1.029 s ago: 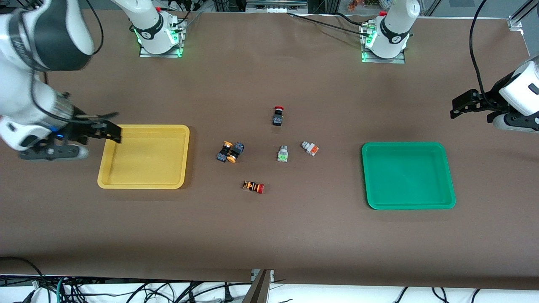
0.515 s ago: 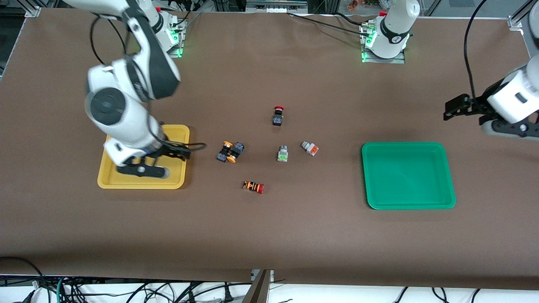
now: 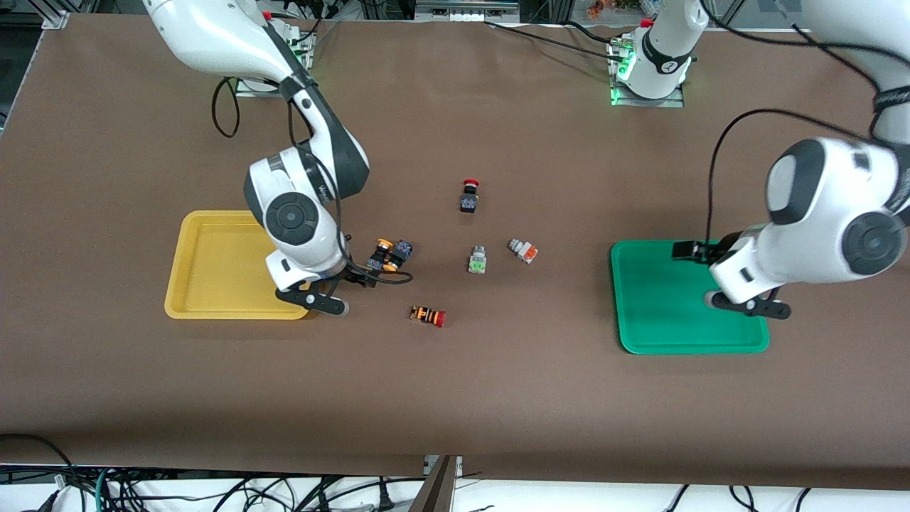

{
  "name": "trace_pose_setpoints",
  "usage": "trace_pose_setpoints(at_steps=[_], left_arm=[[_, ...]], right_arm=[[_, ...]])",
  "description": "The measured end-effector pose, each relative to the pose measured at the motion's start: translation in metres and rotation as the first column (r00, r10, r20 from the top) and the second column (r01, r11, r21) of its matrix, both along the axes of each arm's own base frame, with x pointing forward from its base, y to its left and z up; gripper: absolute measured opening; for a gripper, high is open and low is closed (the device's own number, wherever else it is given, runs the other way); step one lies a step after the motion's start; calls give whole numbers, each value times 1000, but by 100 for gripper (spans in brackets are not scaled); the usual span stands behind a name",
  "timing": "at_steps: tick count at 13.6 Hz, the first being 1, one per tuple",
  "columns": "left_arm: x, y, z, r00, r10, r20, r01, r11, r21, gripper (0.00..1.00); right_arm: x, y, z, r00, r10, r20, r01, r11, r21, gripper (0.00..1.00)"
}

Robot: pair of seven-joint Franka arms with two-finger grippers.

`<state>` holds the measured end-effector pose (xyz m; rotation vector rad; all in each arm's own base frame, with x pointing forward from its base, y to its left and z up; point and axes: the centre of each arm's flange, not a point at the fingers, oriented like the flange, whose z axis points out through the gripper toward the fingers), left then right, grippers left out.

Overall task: Place green and yellow buttons in trays
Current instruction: 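Grasp a yellow-capped button with the right gripper while the left gripper grasps the orange-white button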

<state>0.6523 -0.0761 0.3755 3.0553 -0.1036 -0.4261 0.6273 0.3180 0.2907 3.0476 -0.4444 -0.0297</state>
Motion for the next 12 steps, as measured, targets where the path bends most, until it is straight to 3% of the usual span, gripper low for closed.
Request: trace_pose_setpoints(at_steps=[2, 6, 9, 12], left_arm=[[0, -49, -21, 988, 156, -21, -156, 988, 4, 100], [-16, -150, -85, 908, 415, -49, -411, 908, 82, 100], [-33, -205, -124, 816, 578, -9, -572, 810, 133, 100], [-60, -248, -150, 713, 700, 50, -699, 703, 128, 100]], right_arm=[[-1, 7, -14, 997, -83, 7, 83, 997, 0, 100], [-5, 15, -43, 980, -197, 9, 197, 980, -5, 99], [-7, 18, -59, 974, -226, 7, 226, 974, 16, 99], [-13, 16, -74, 971, -239, 7, 238, 971, 32, 99]])
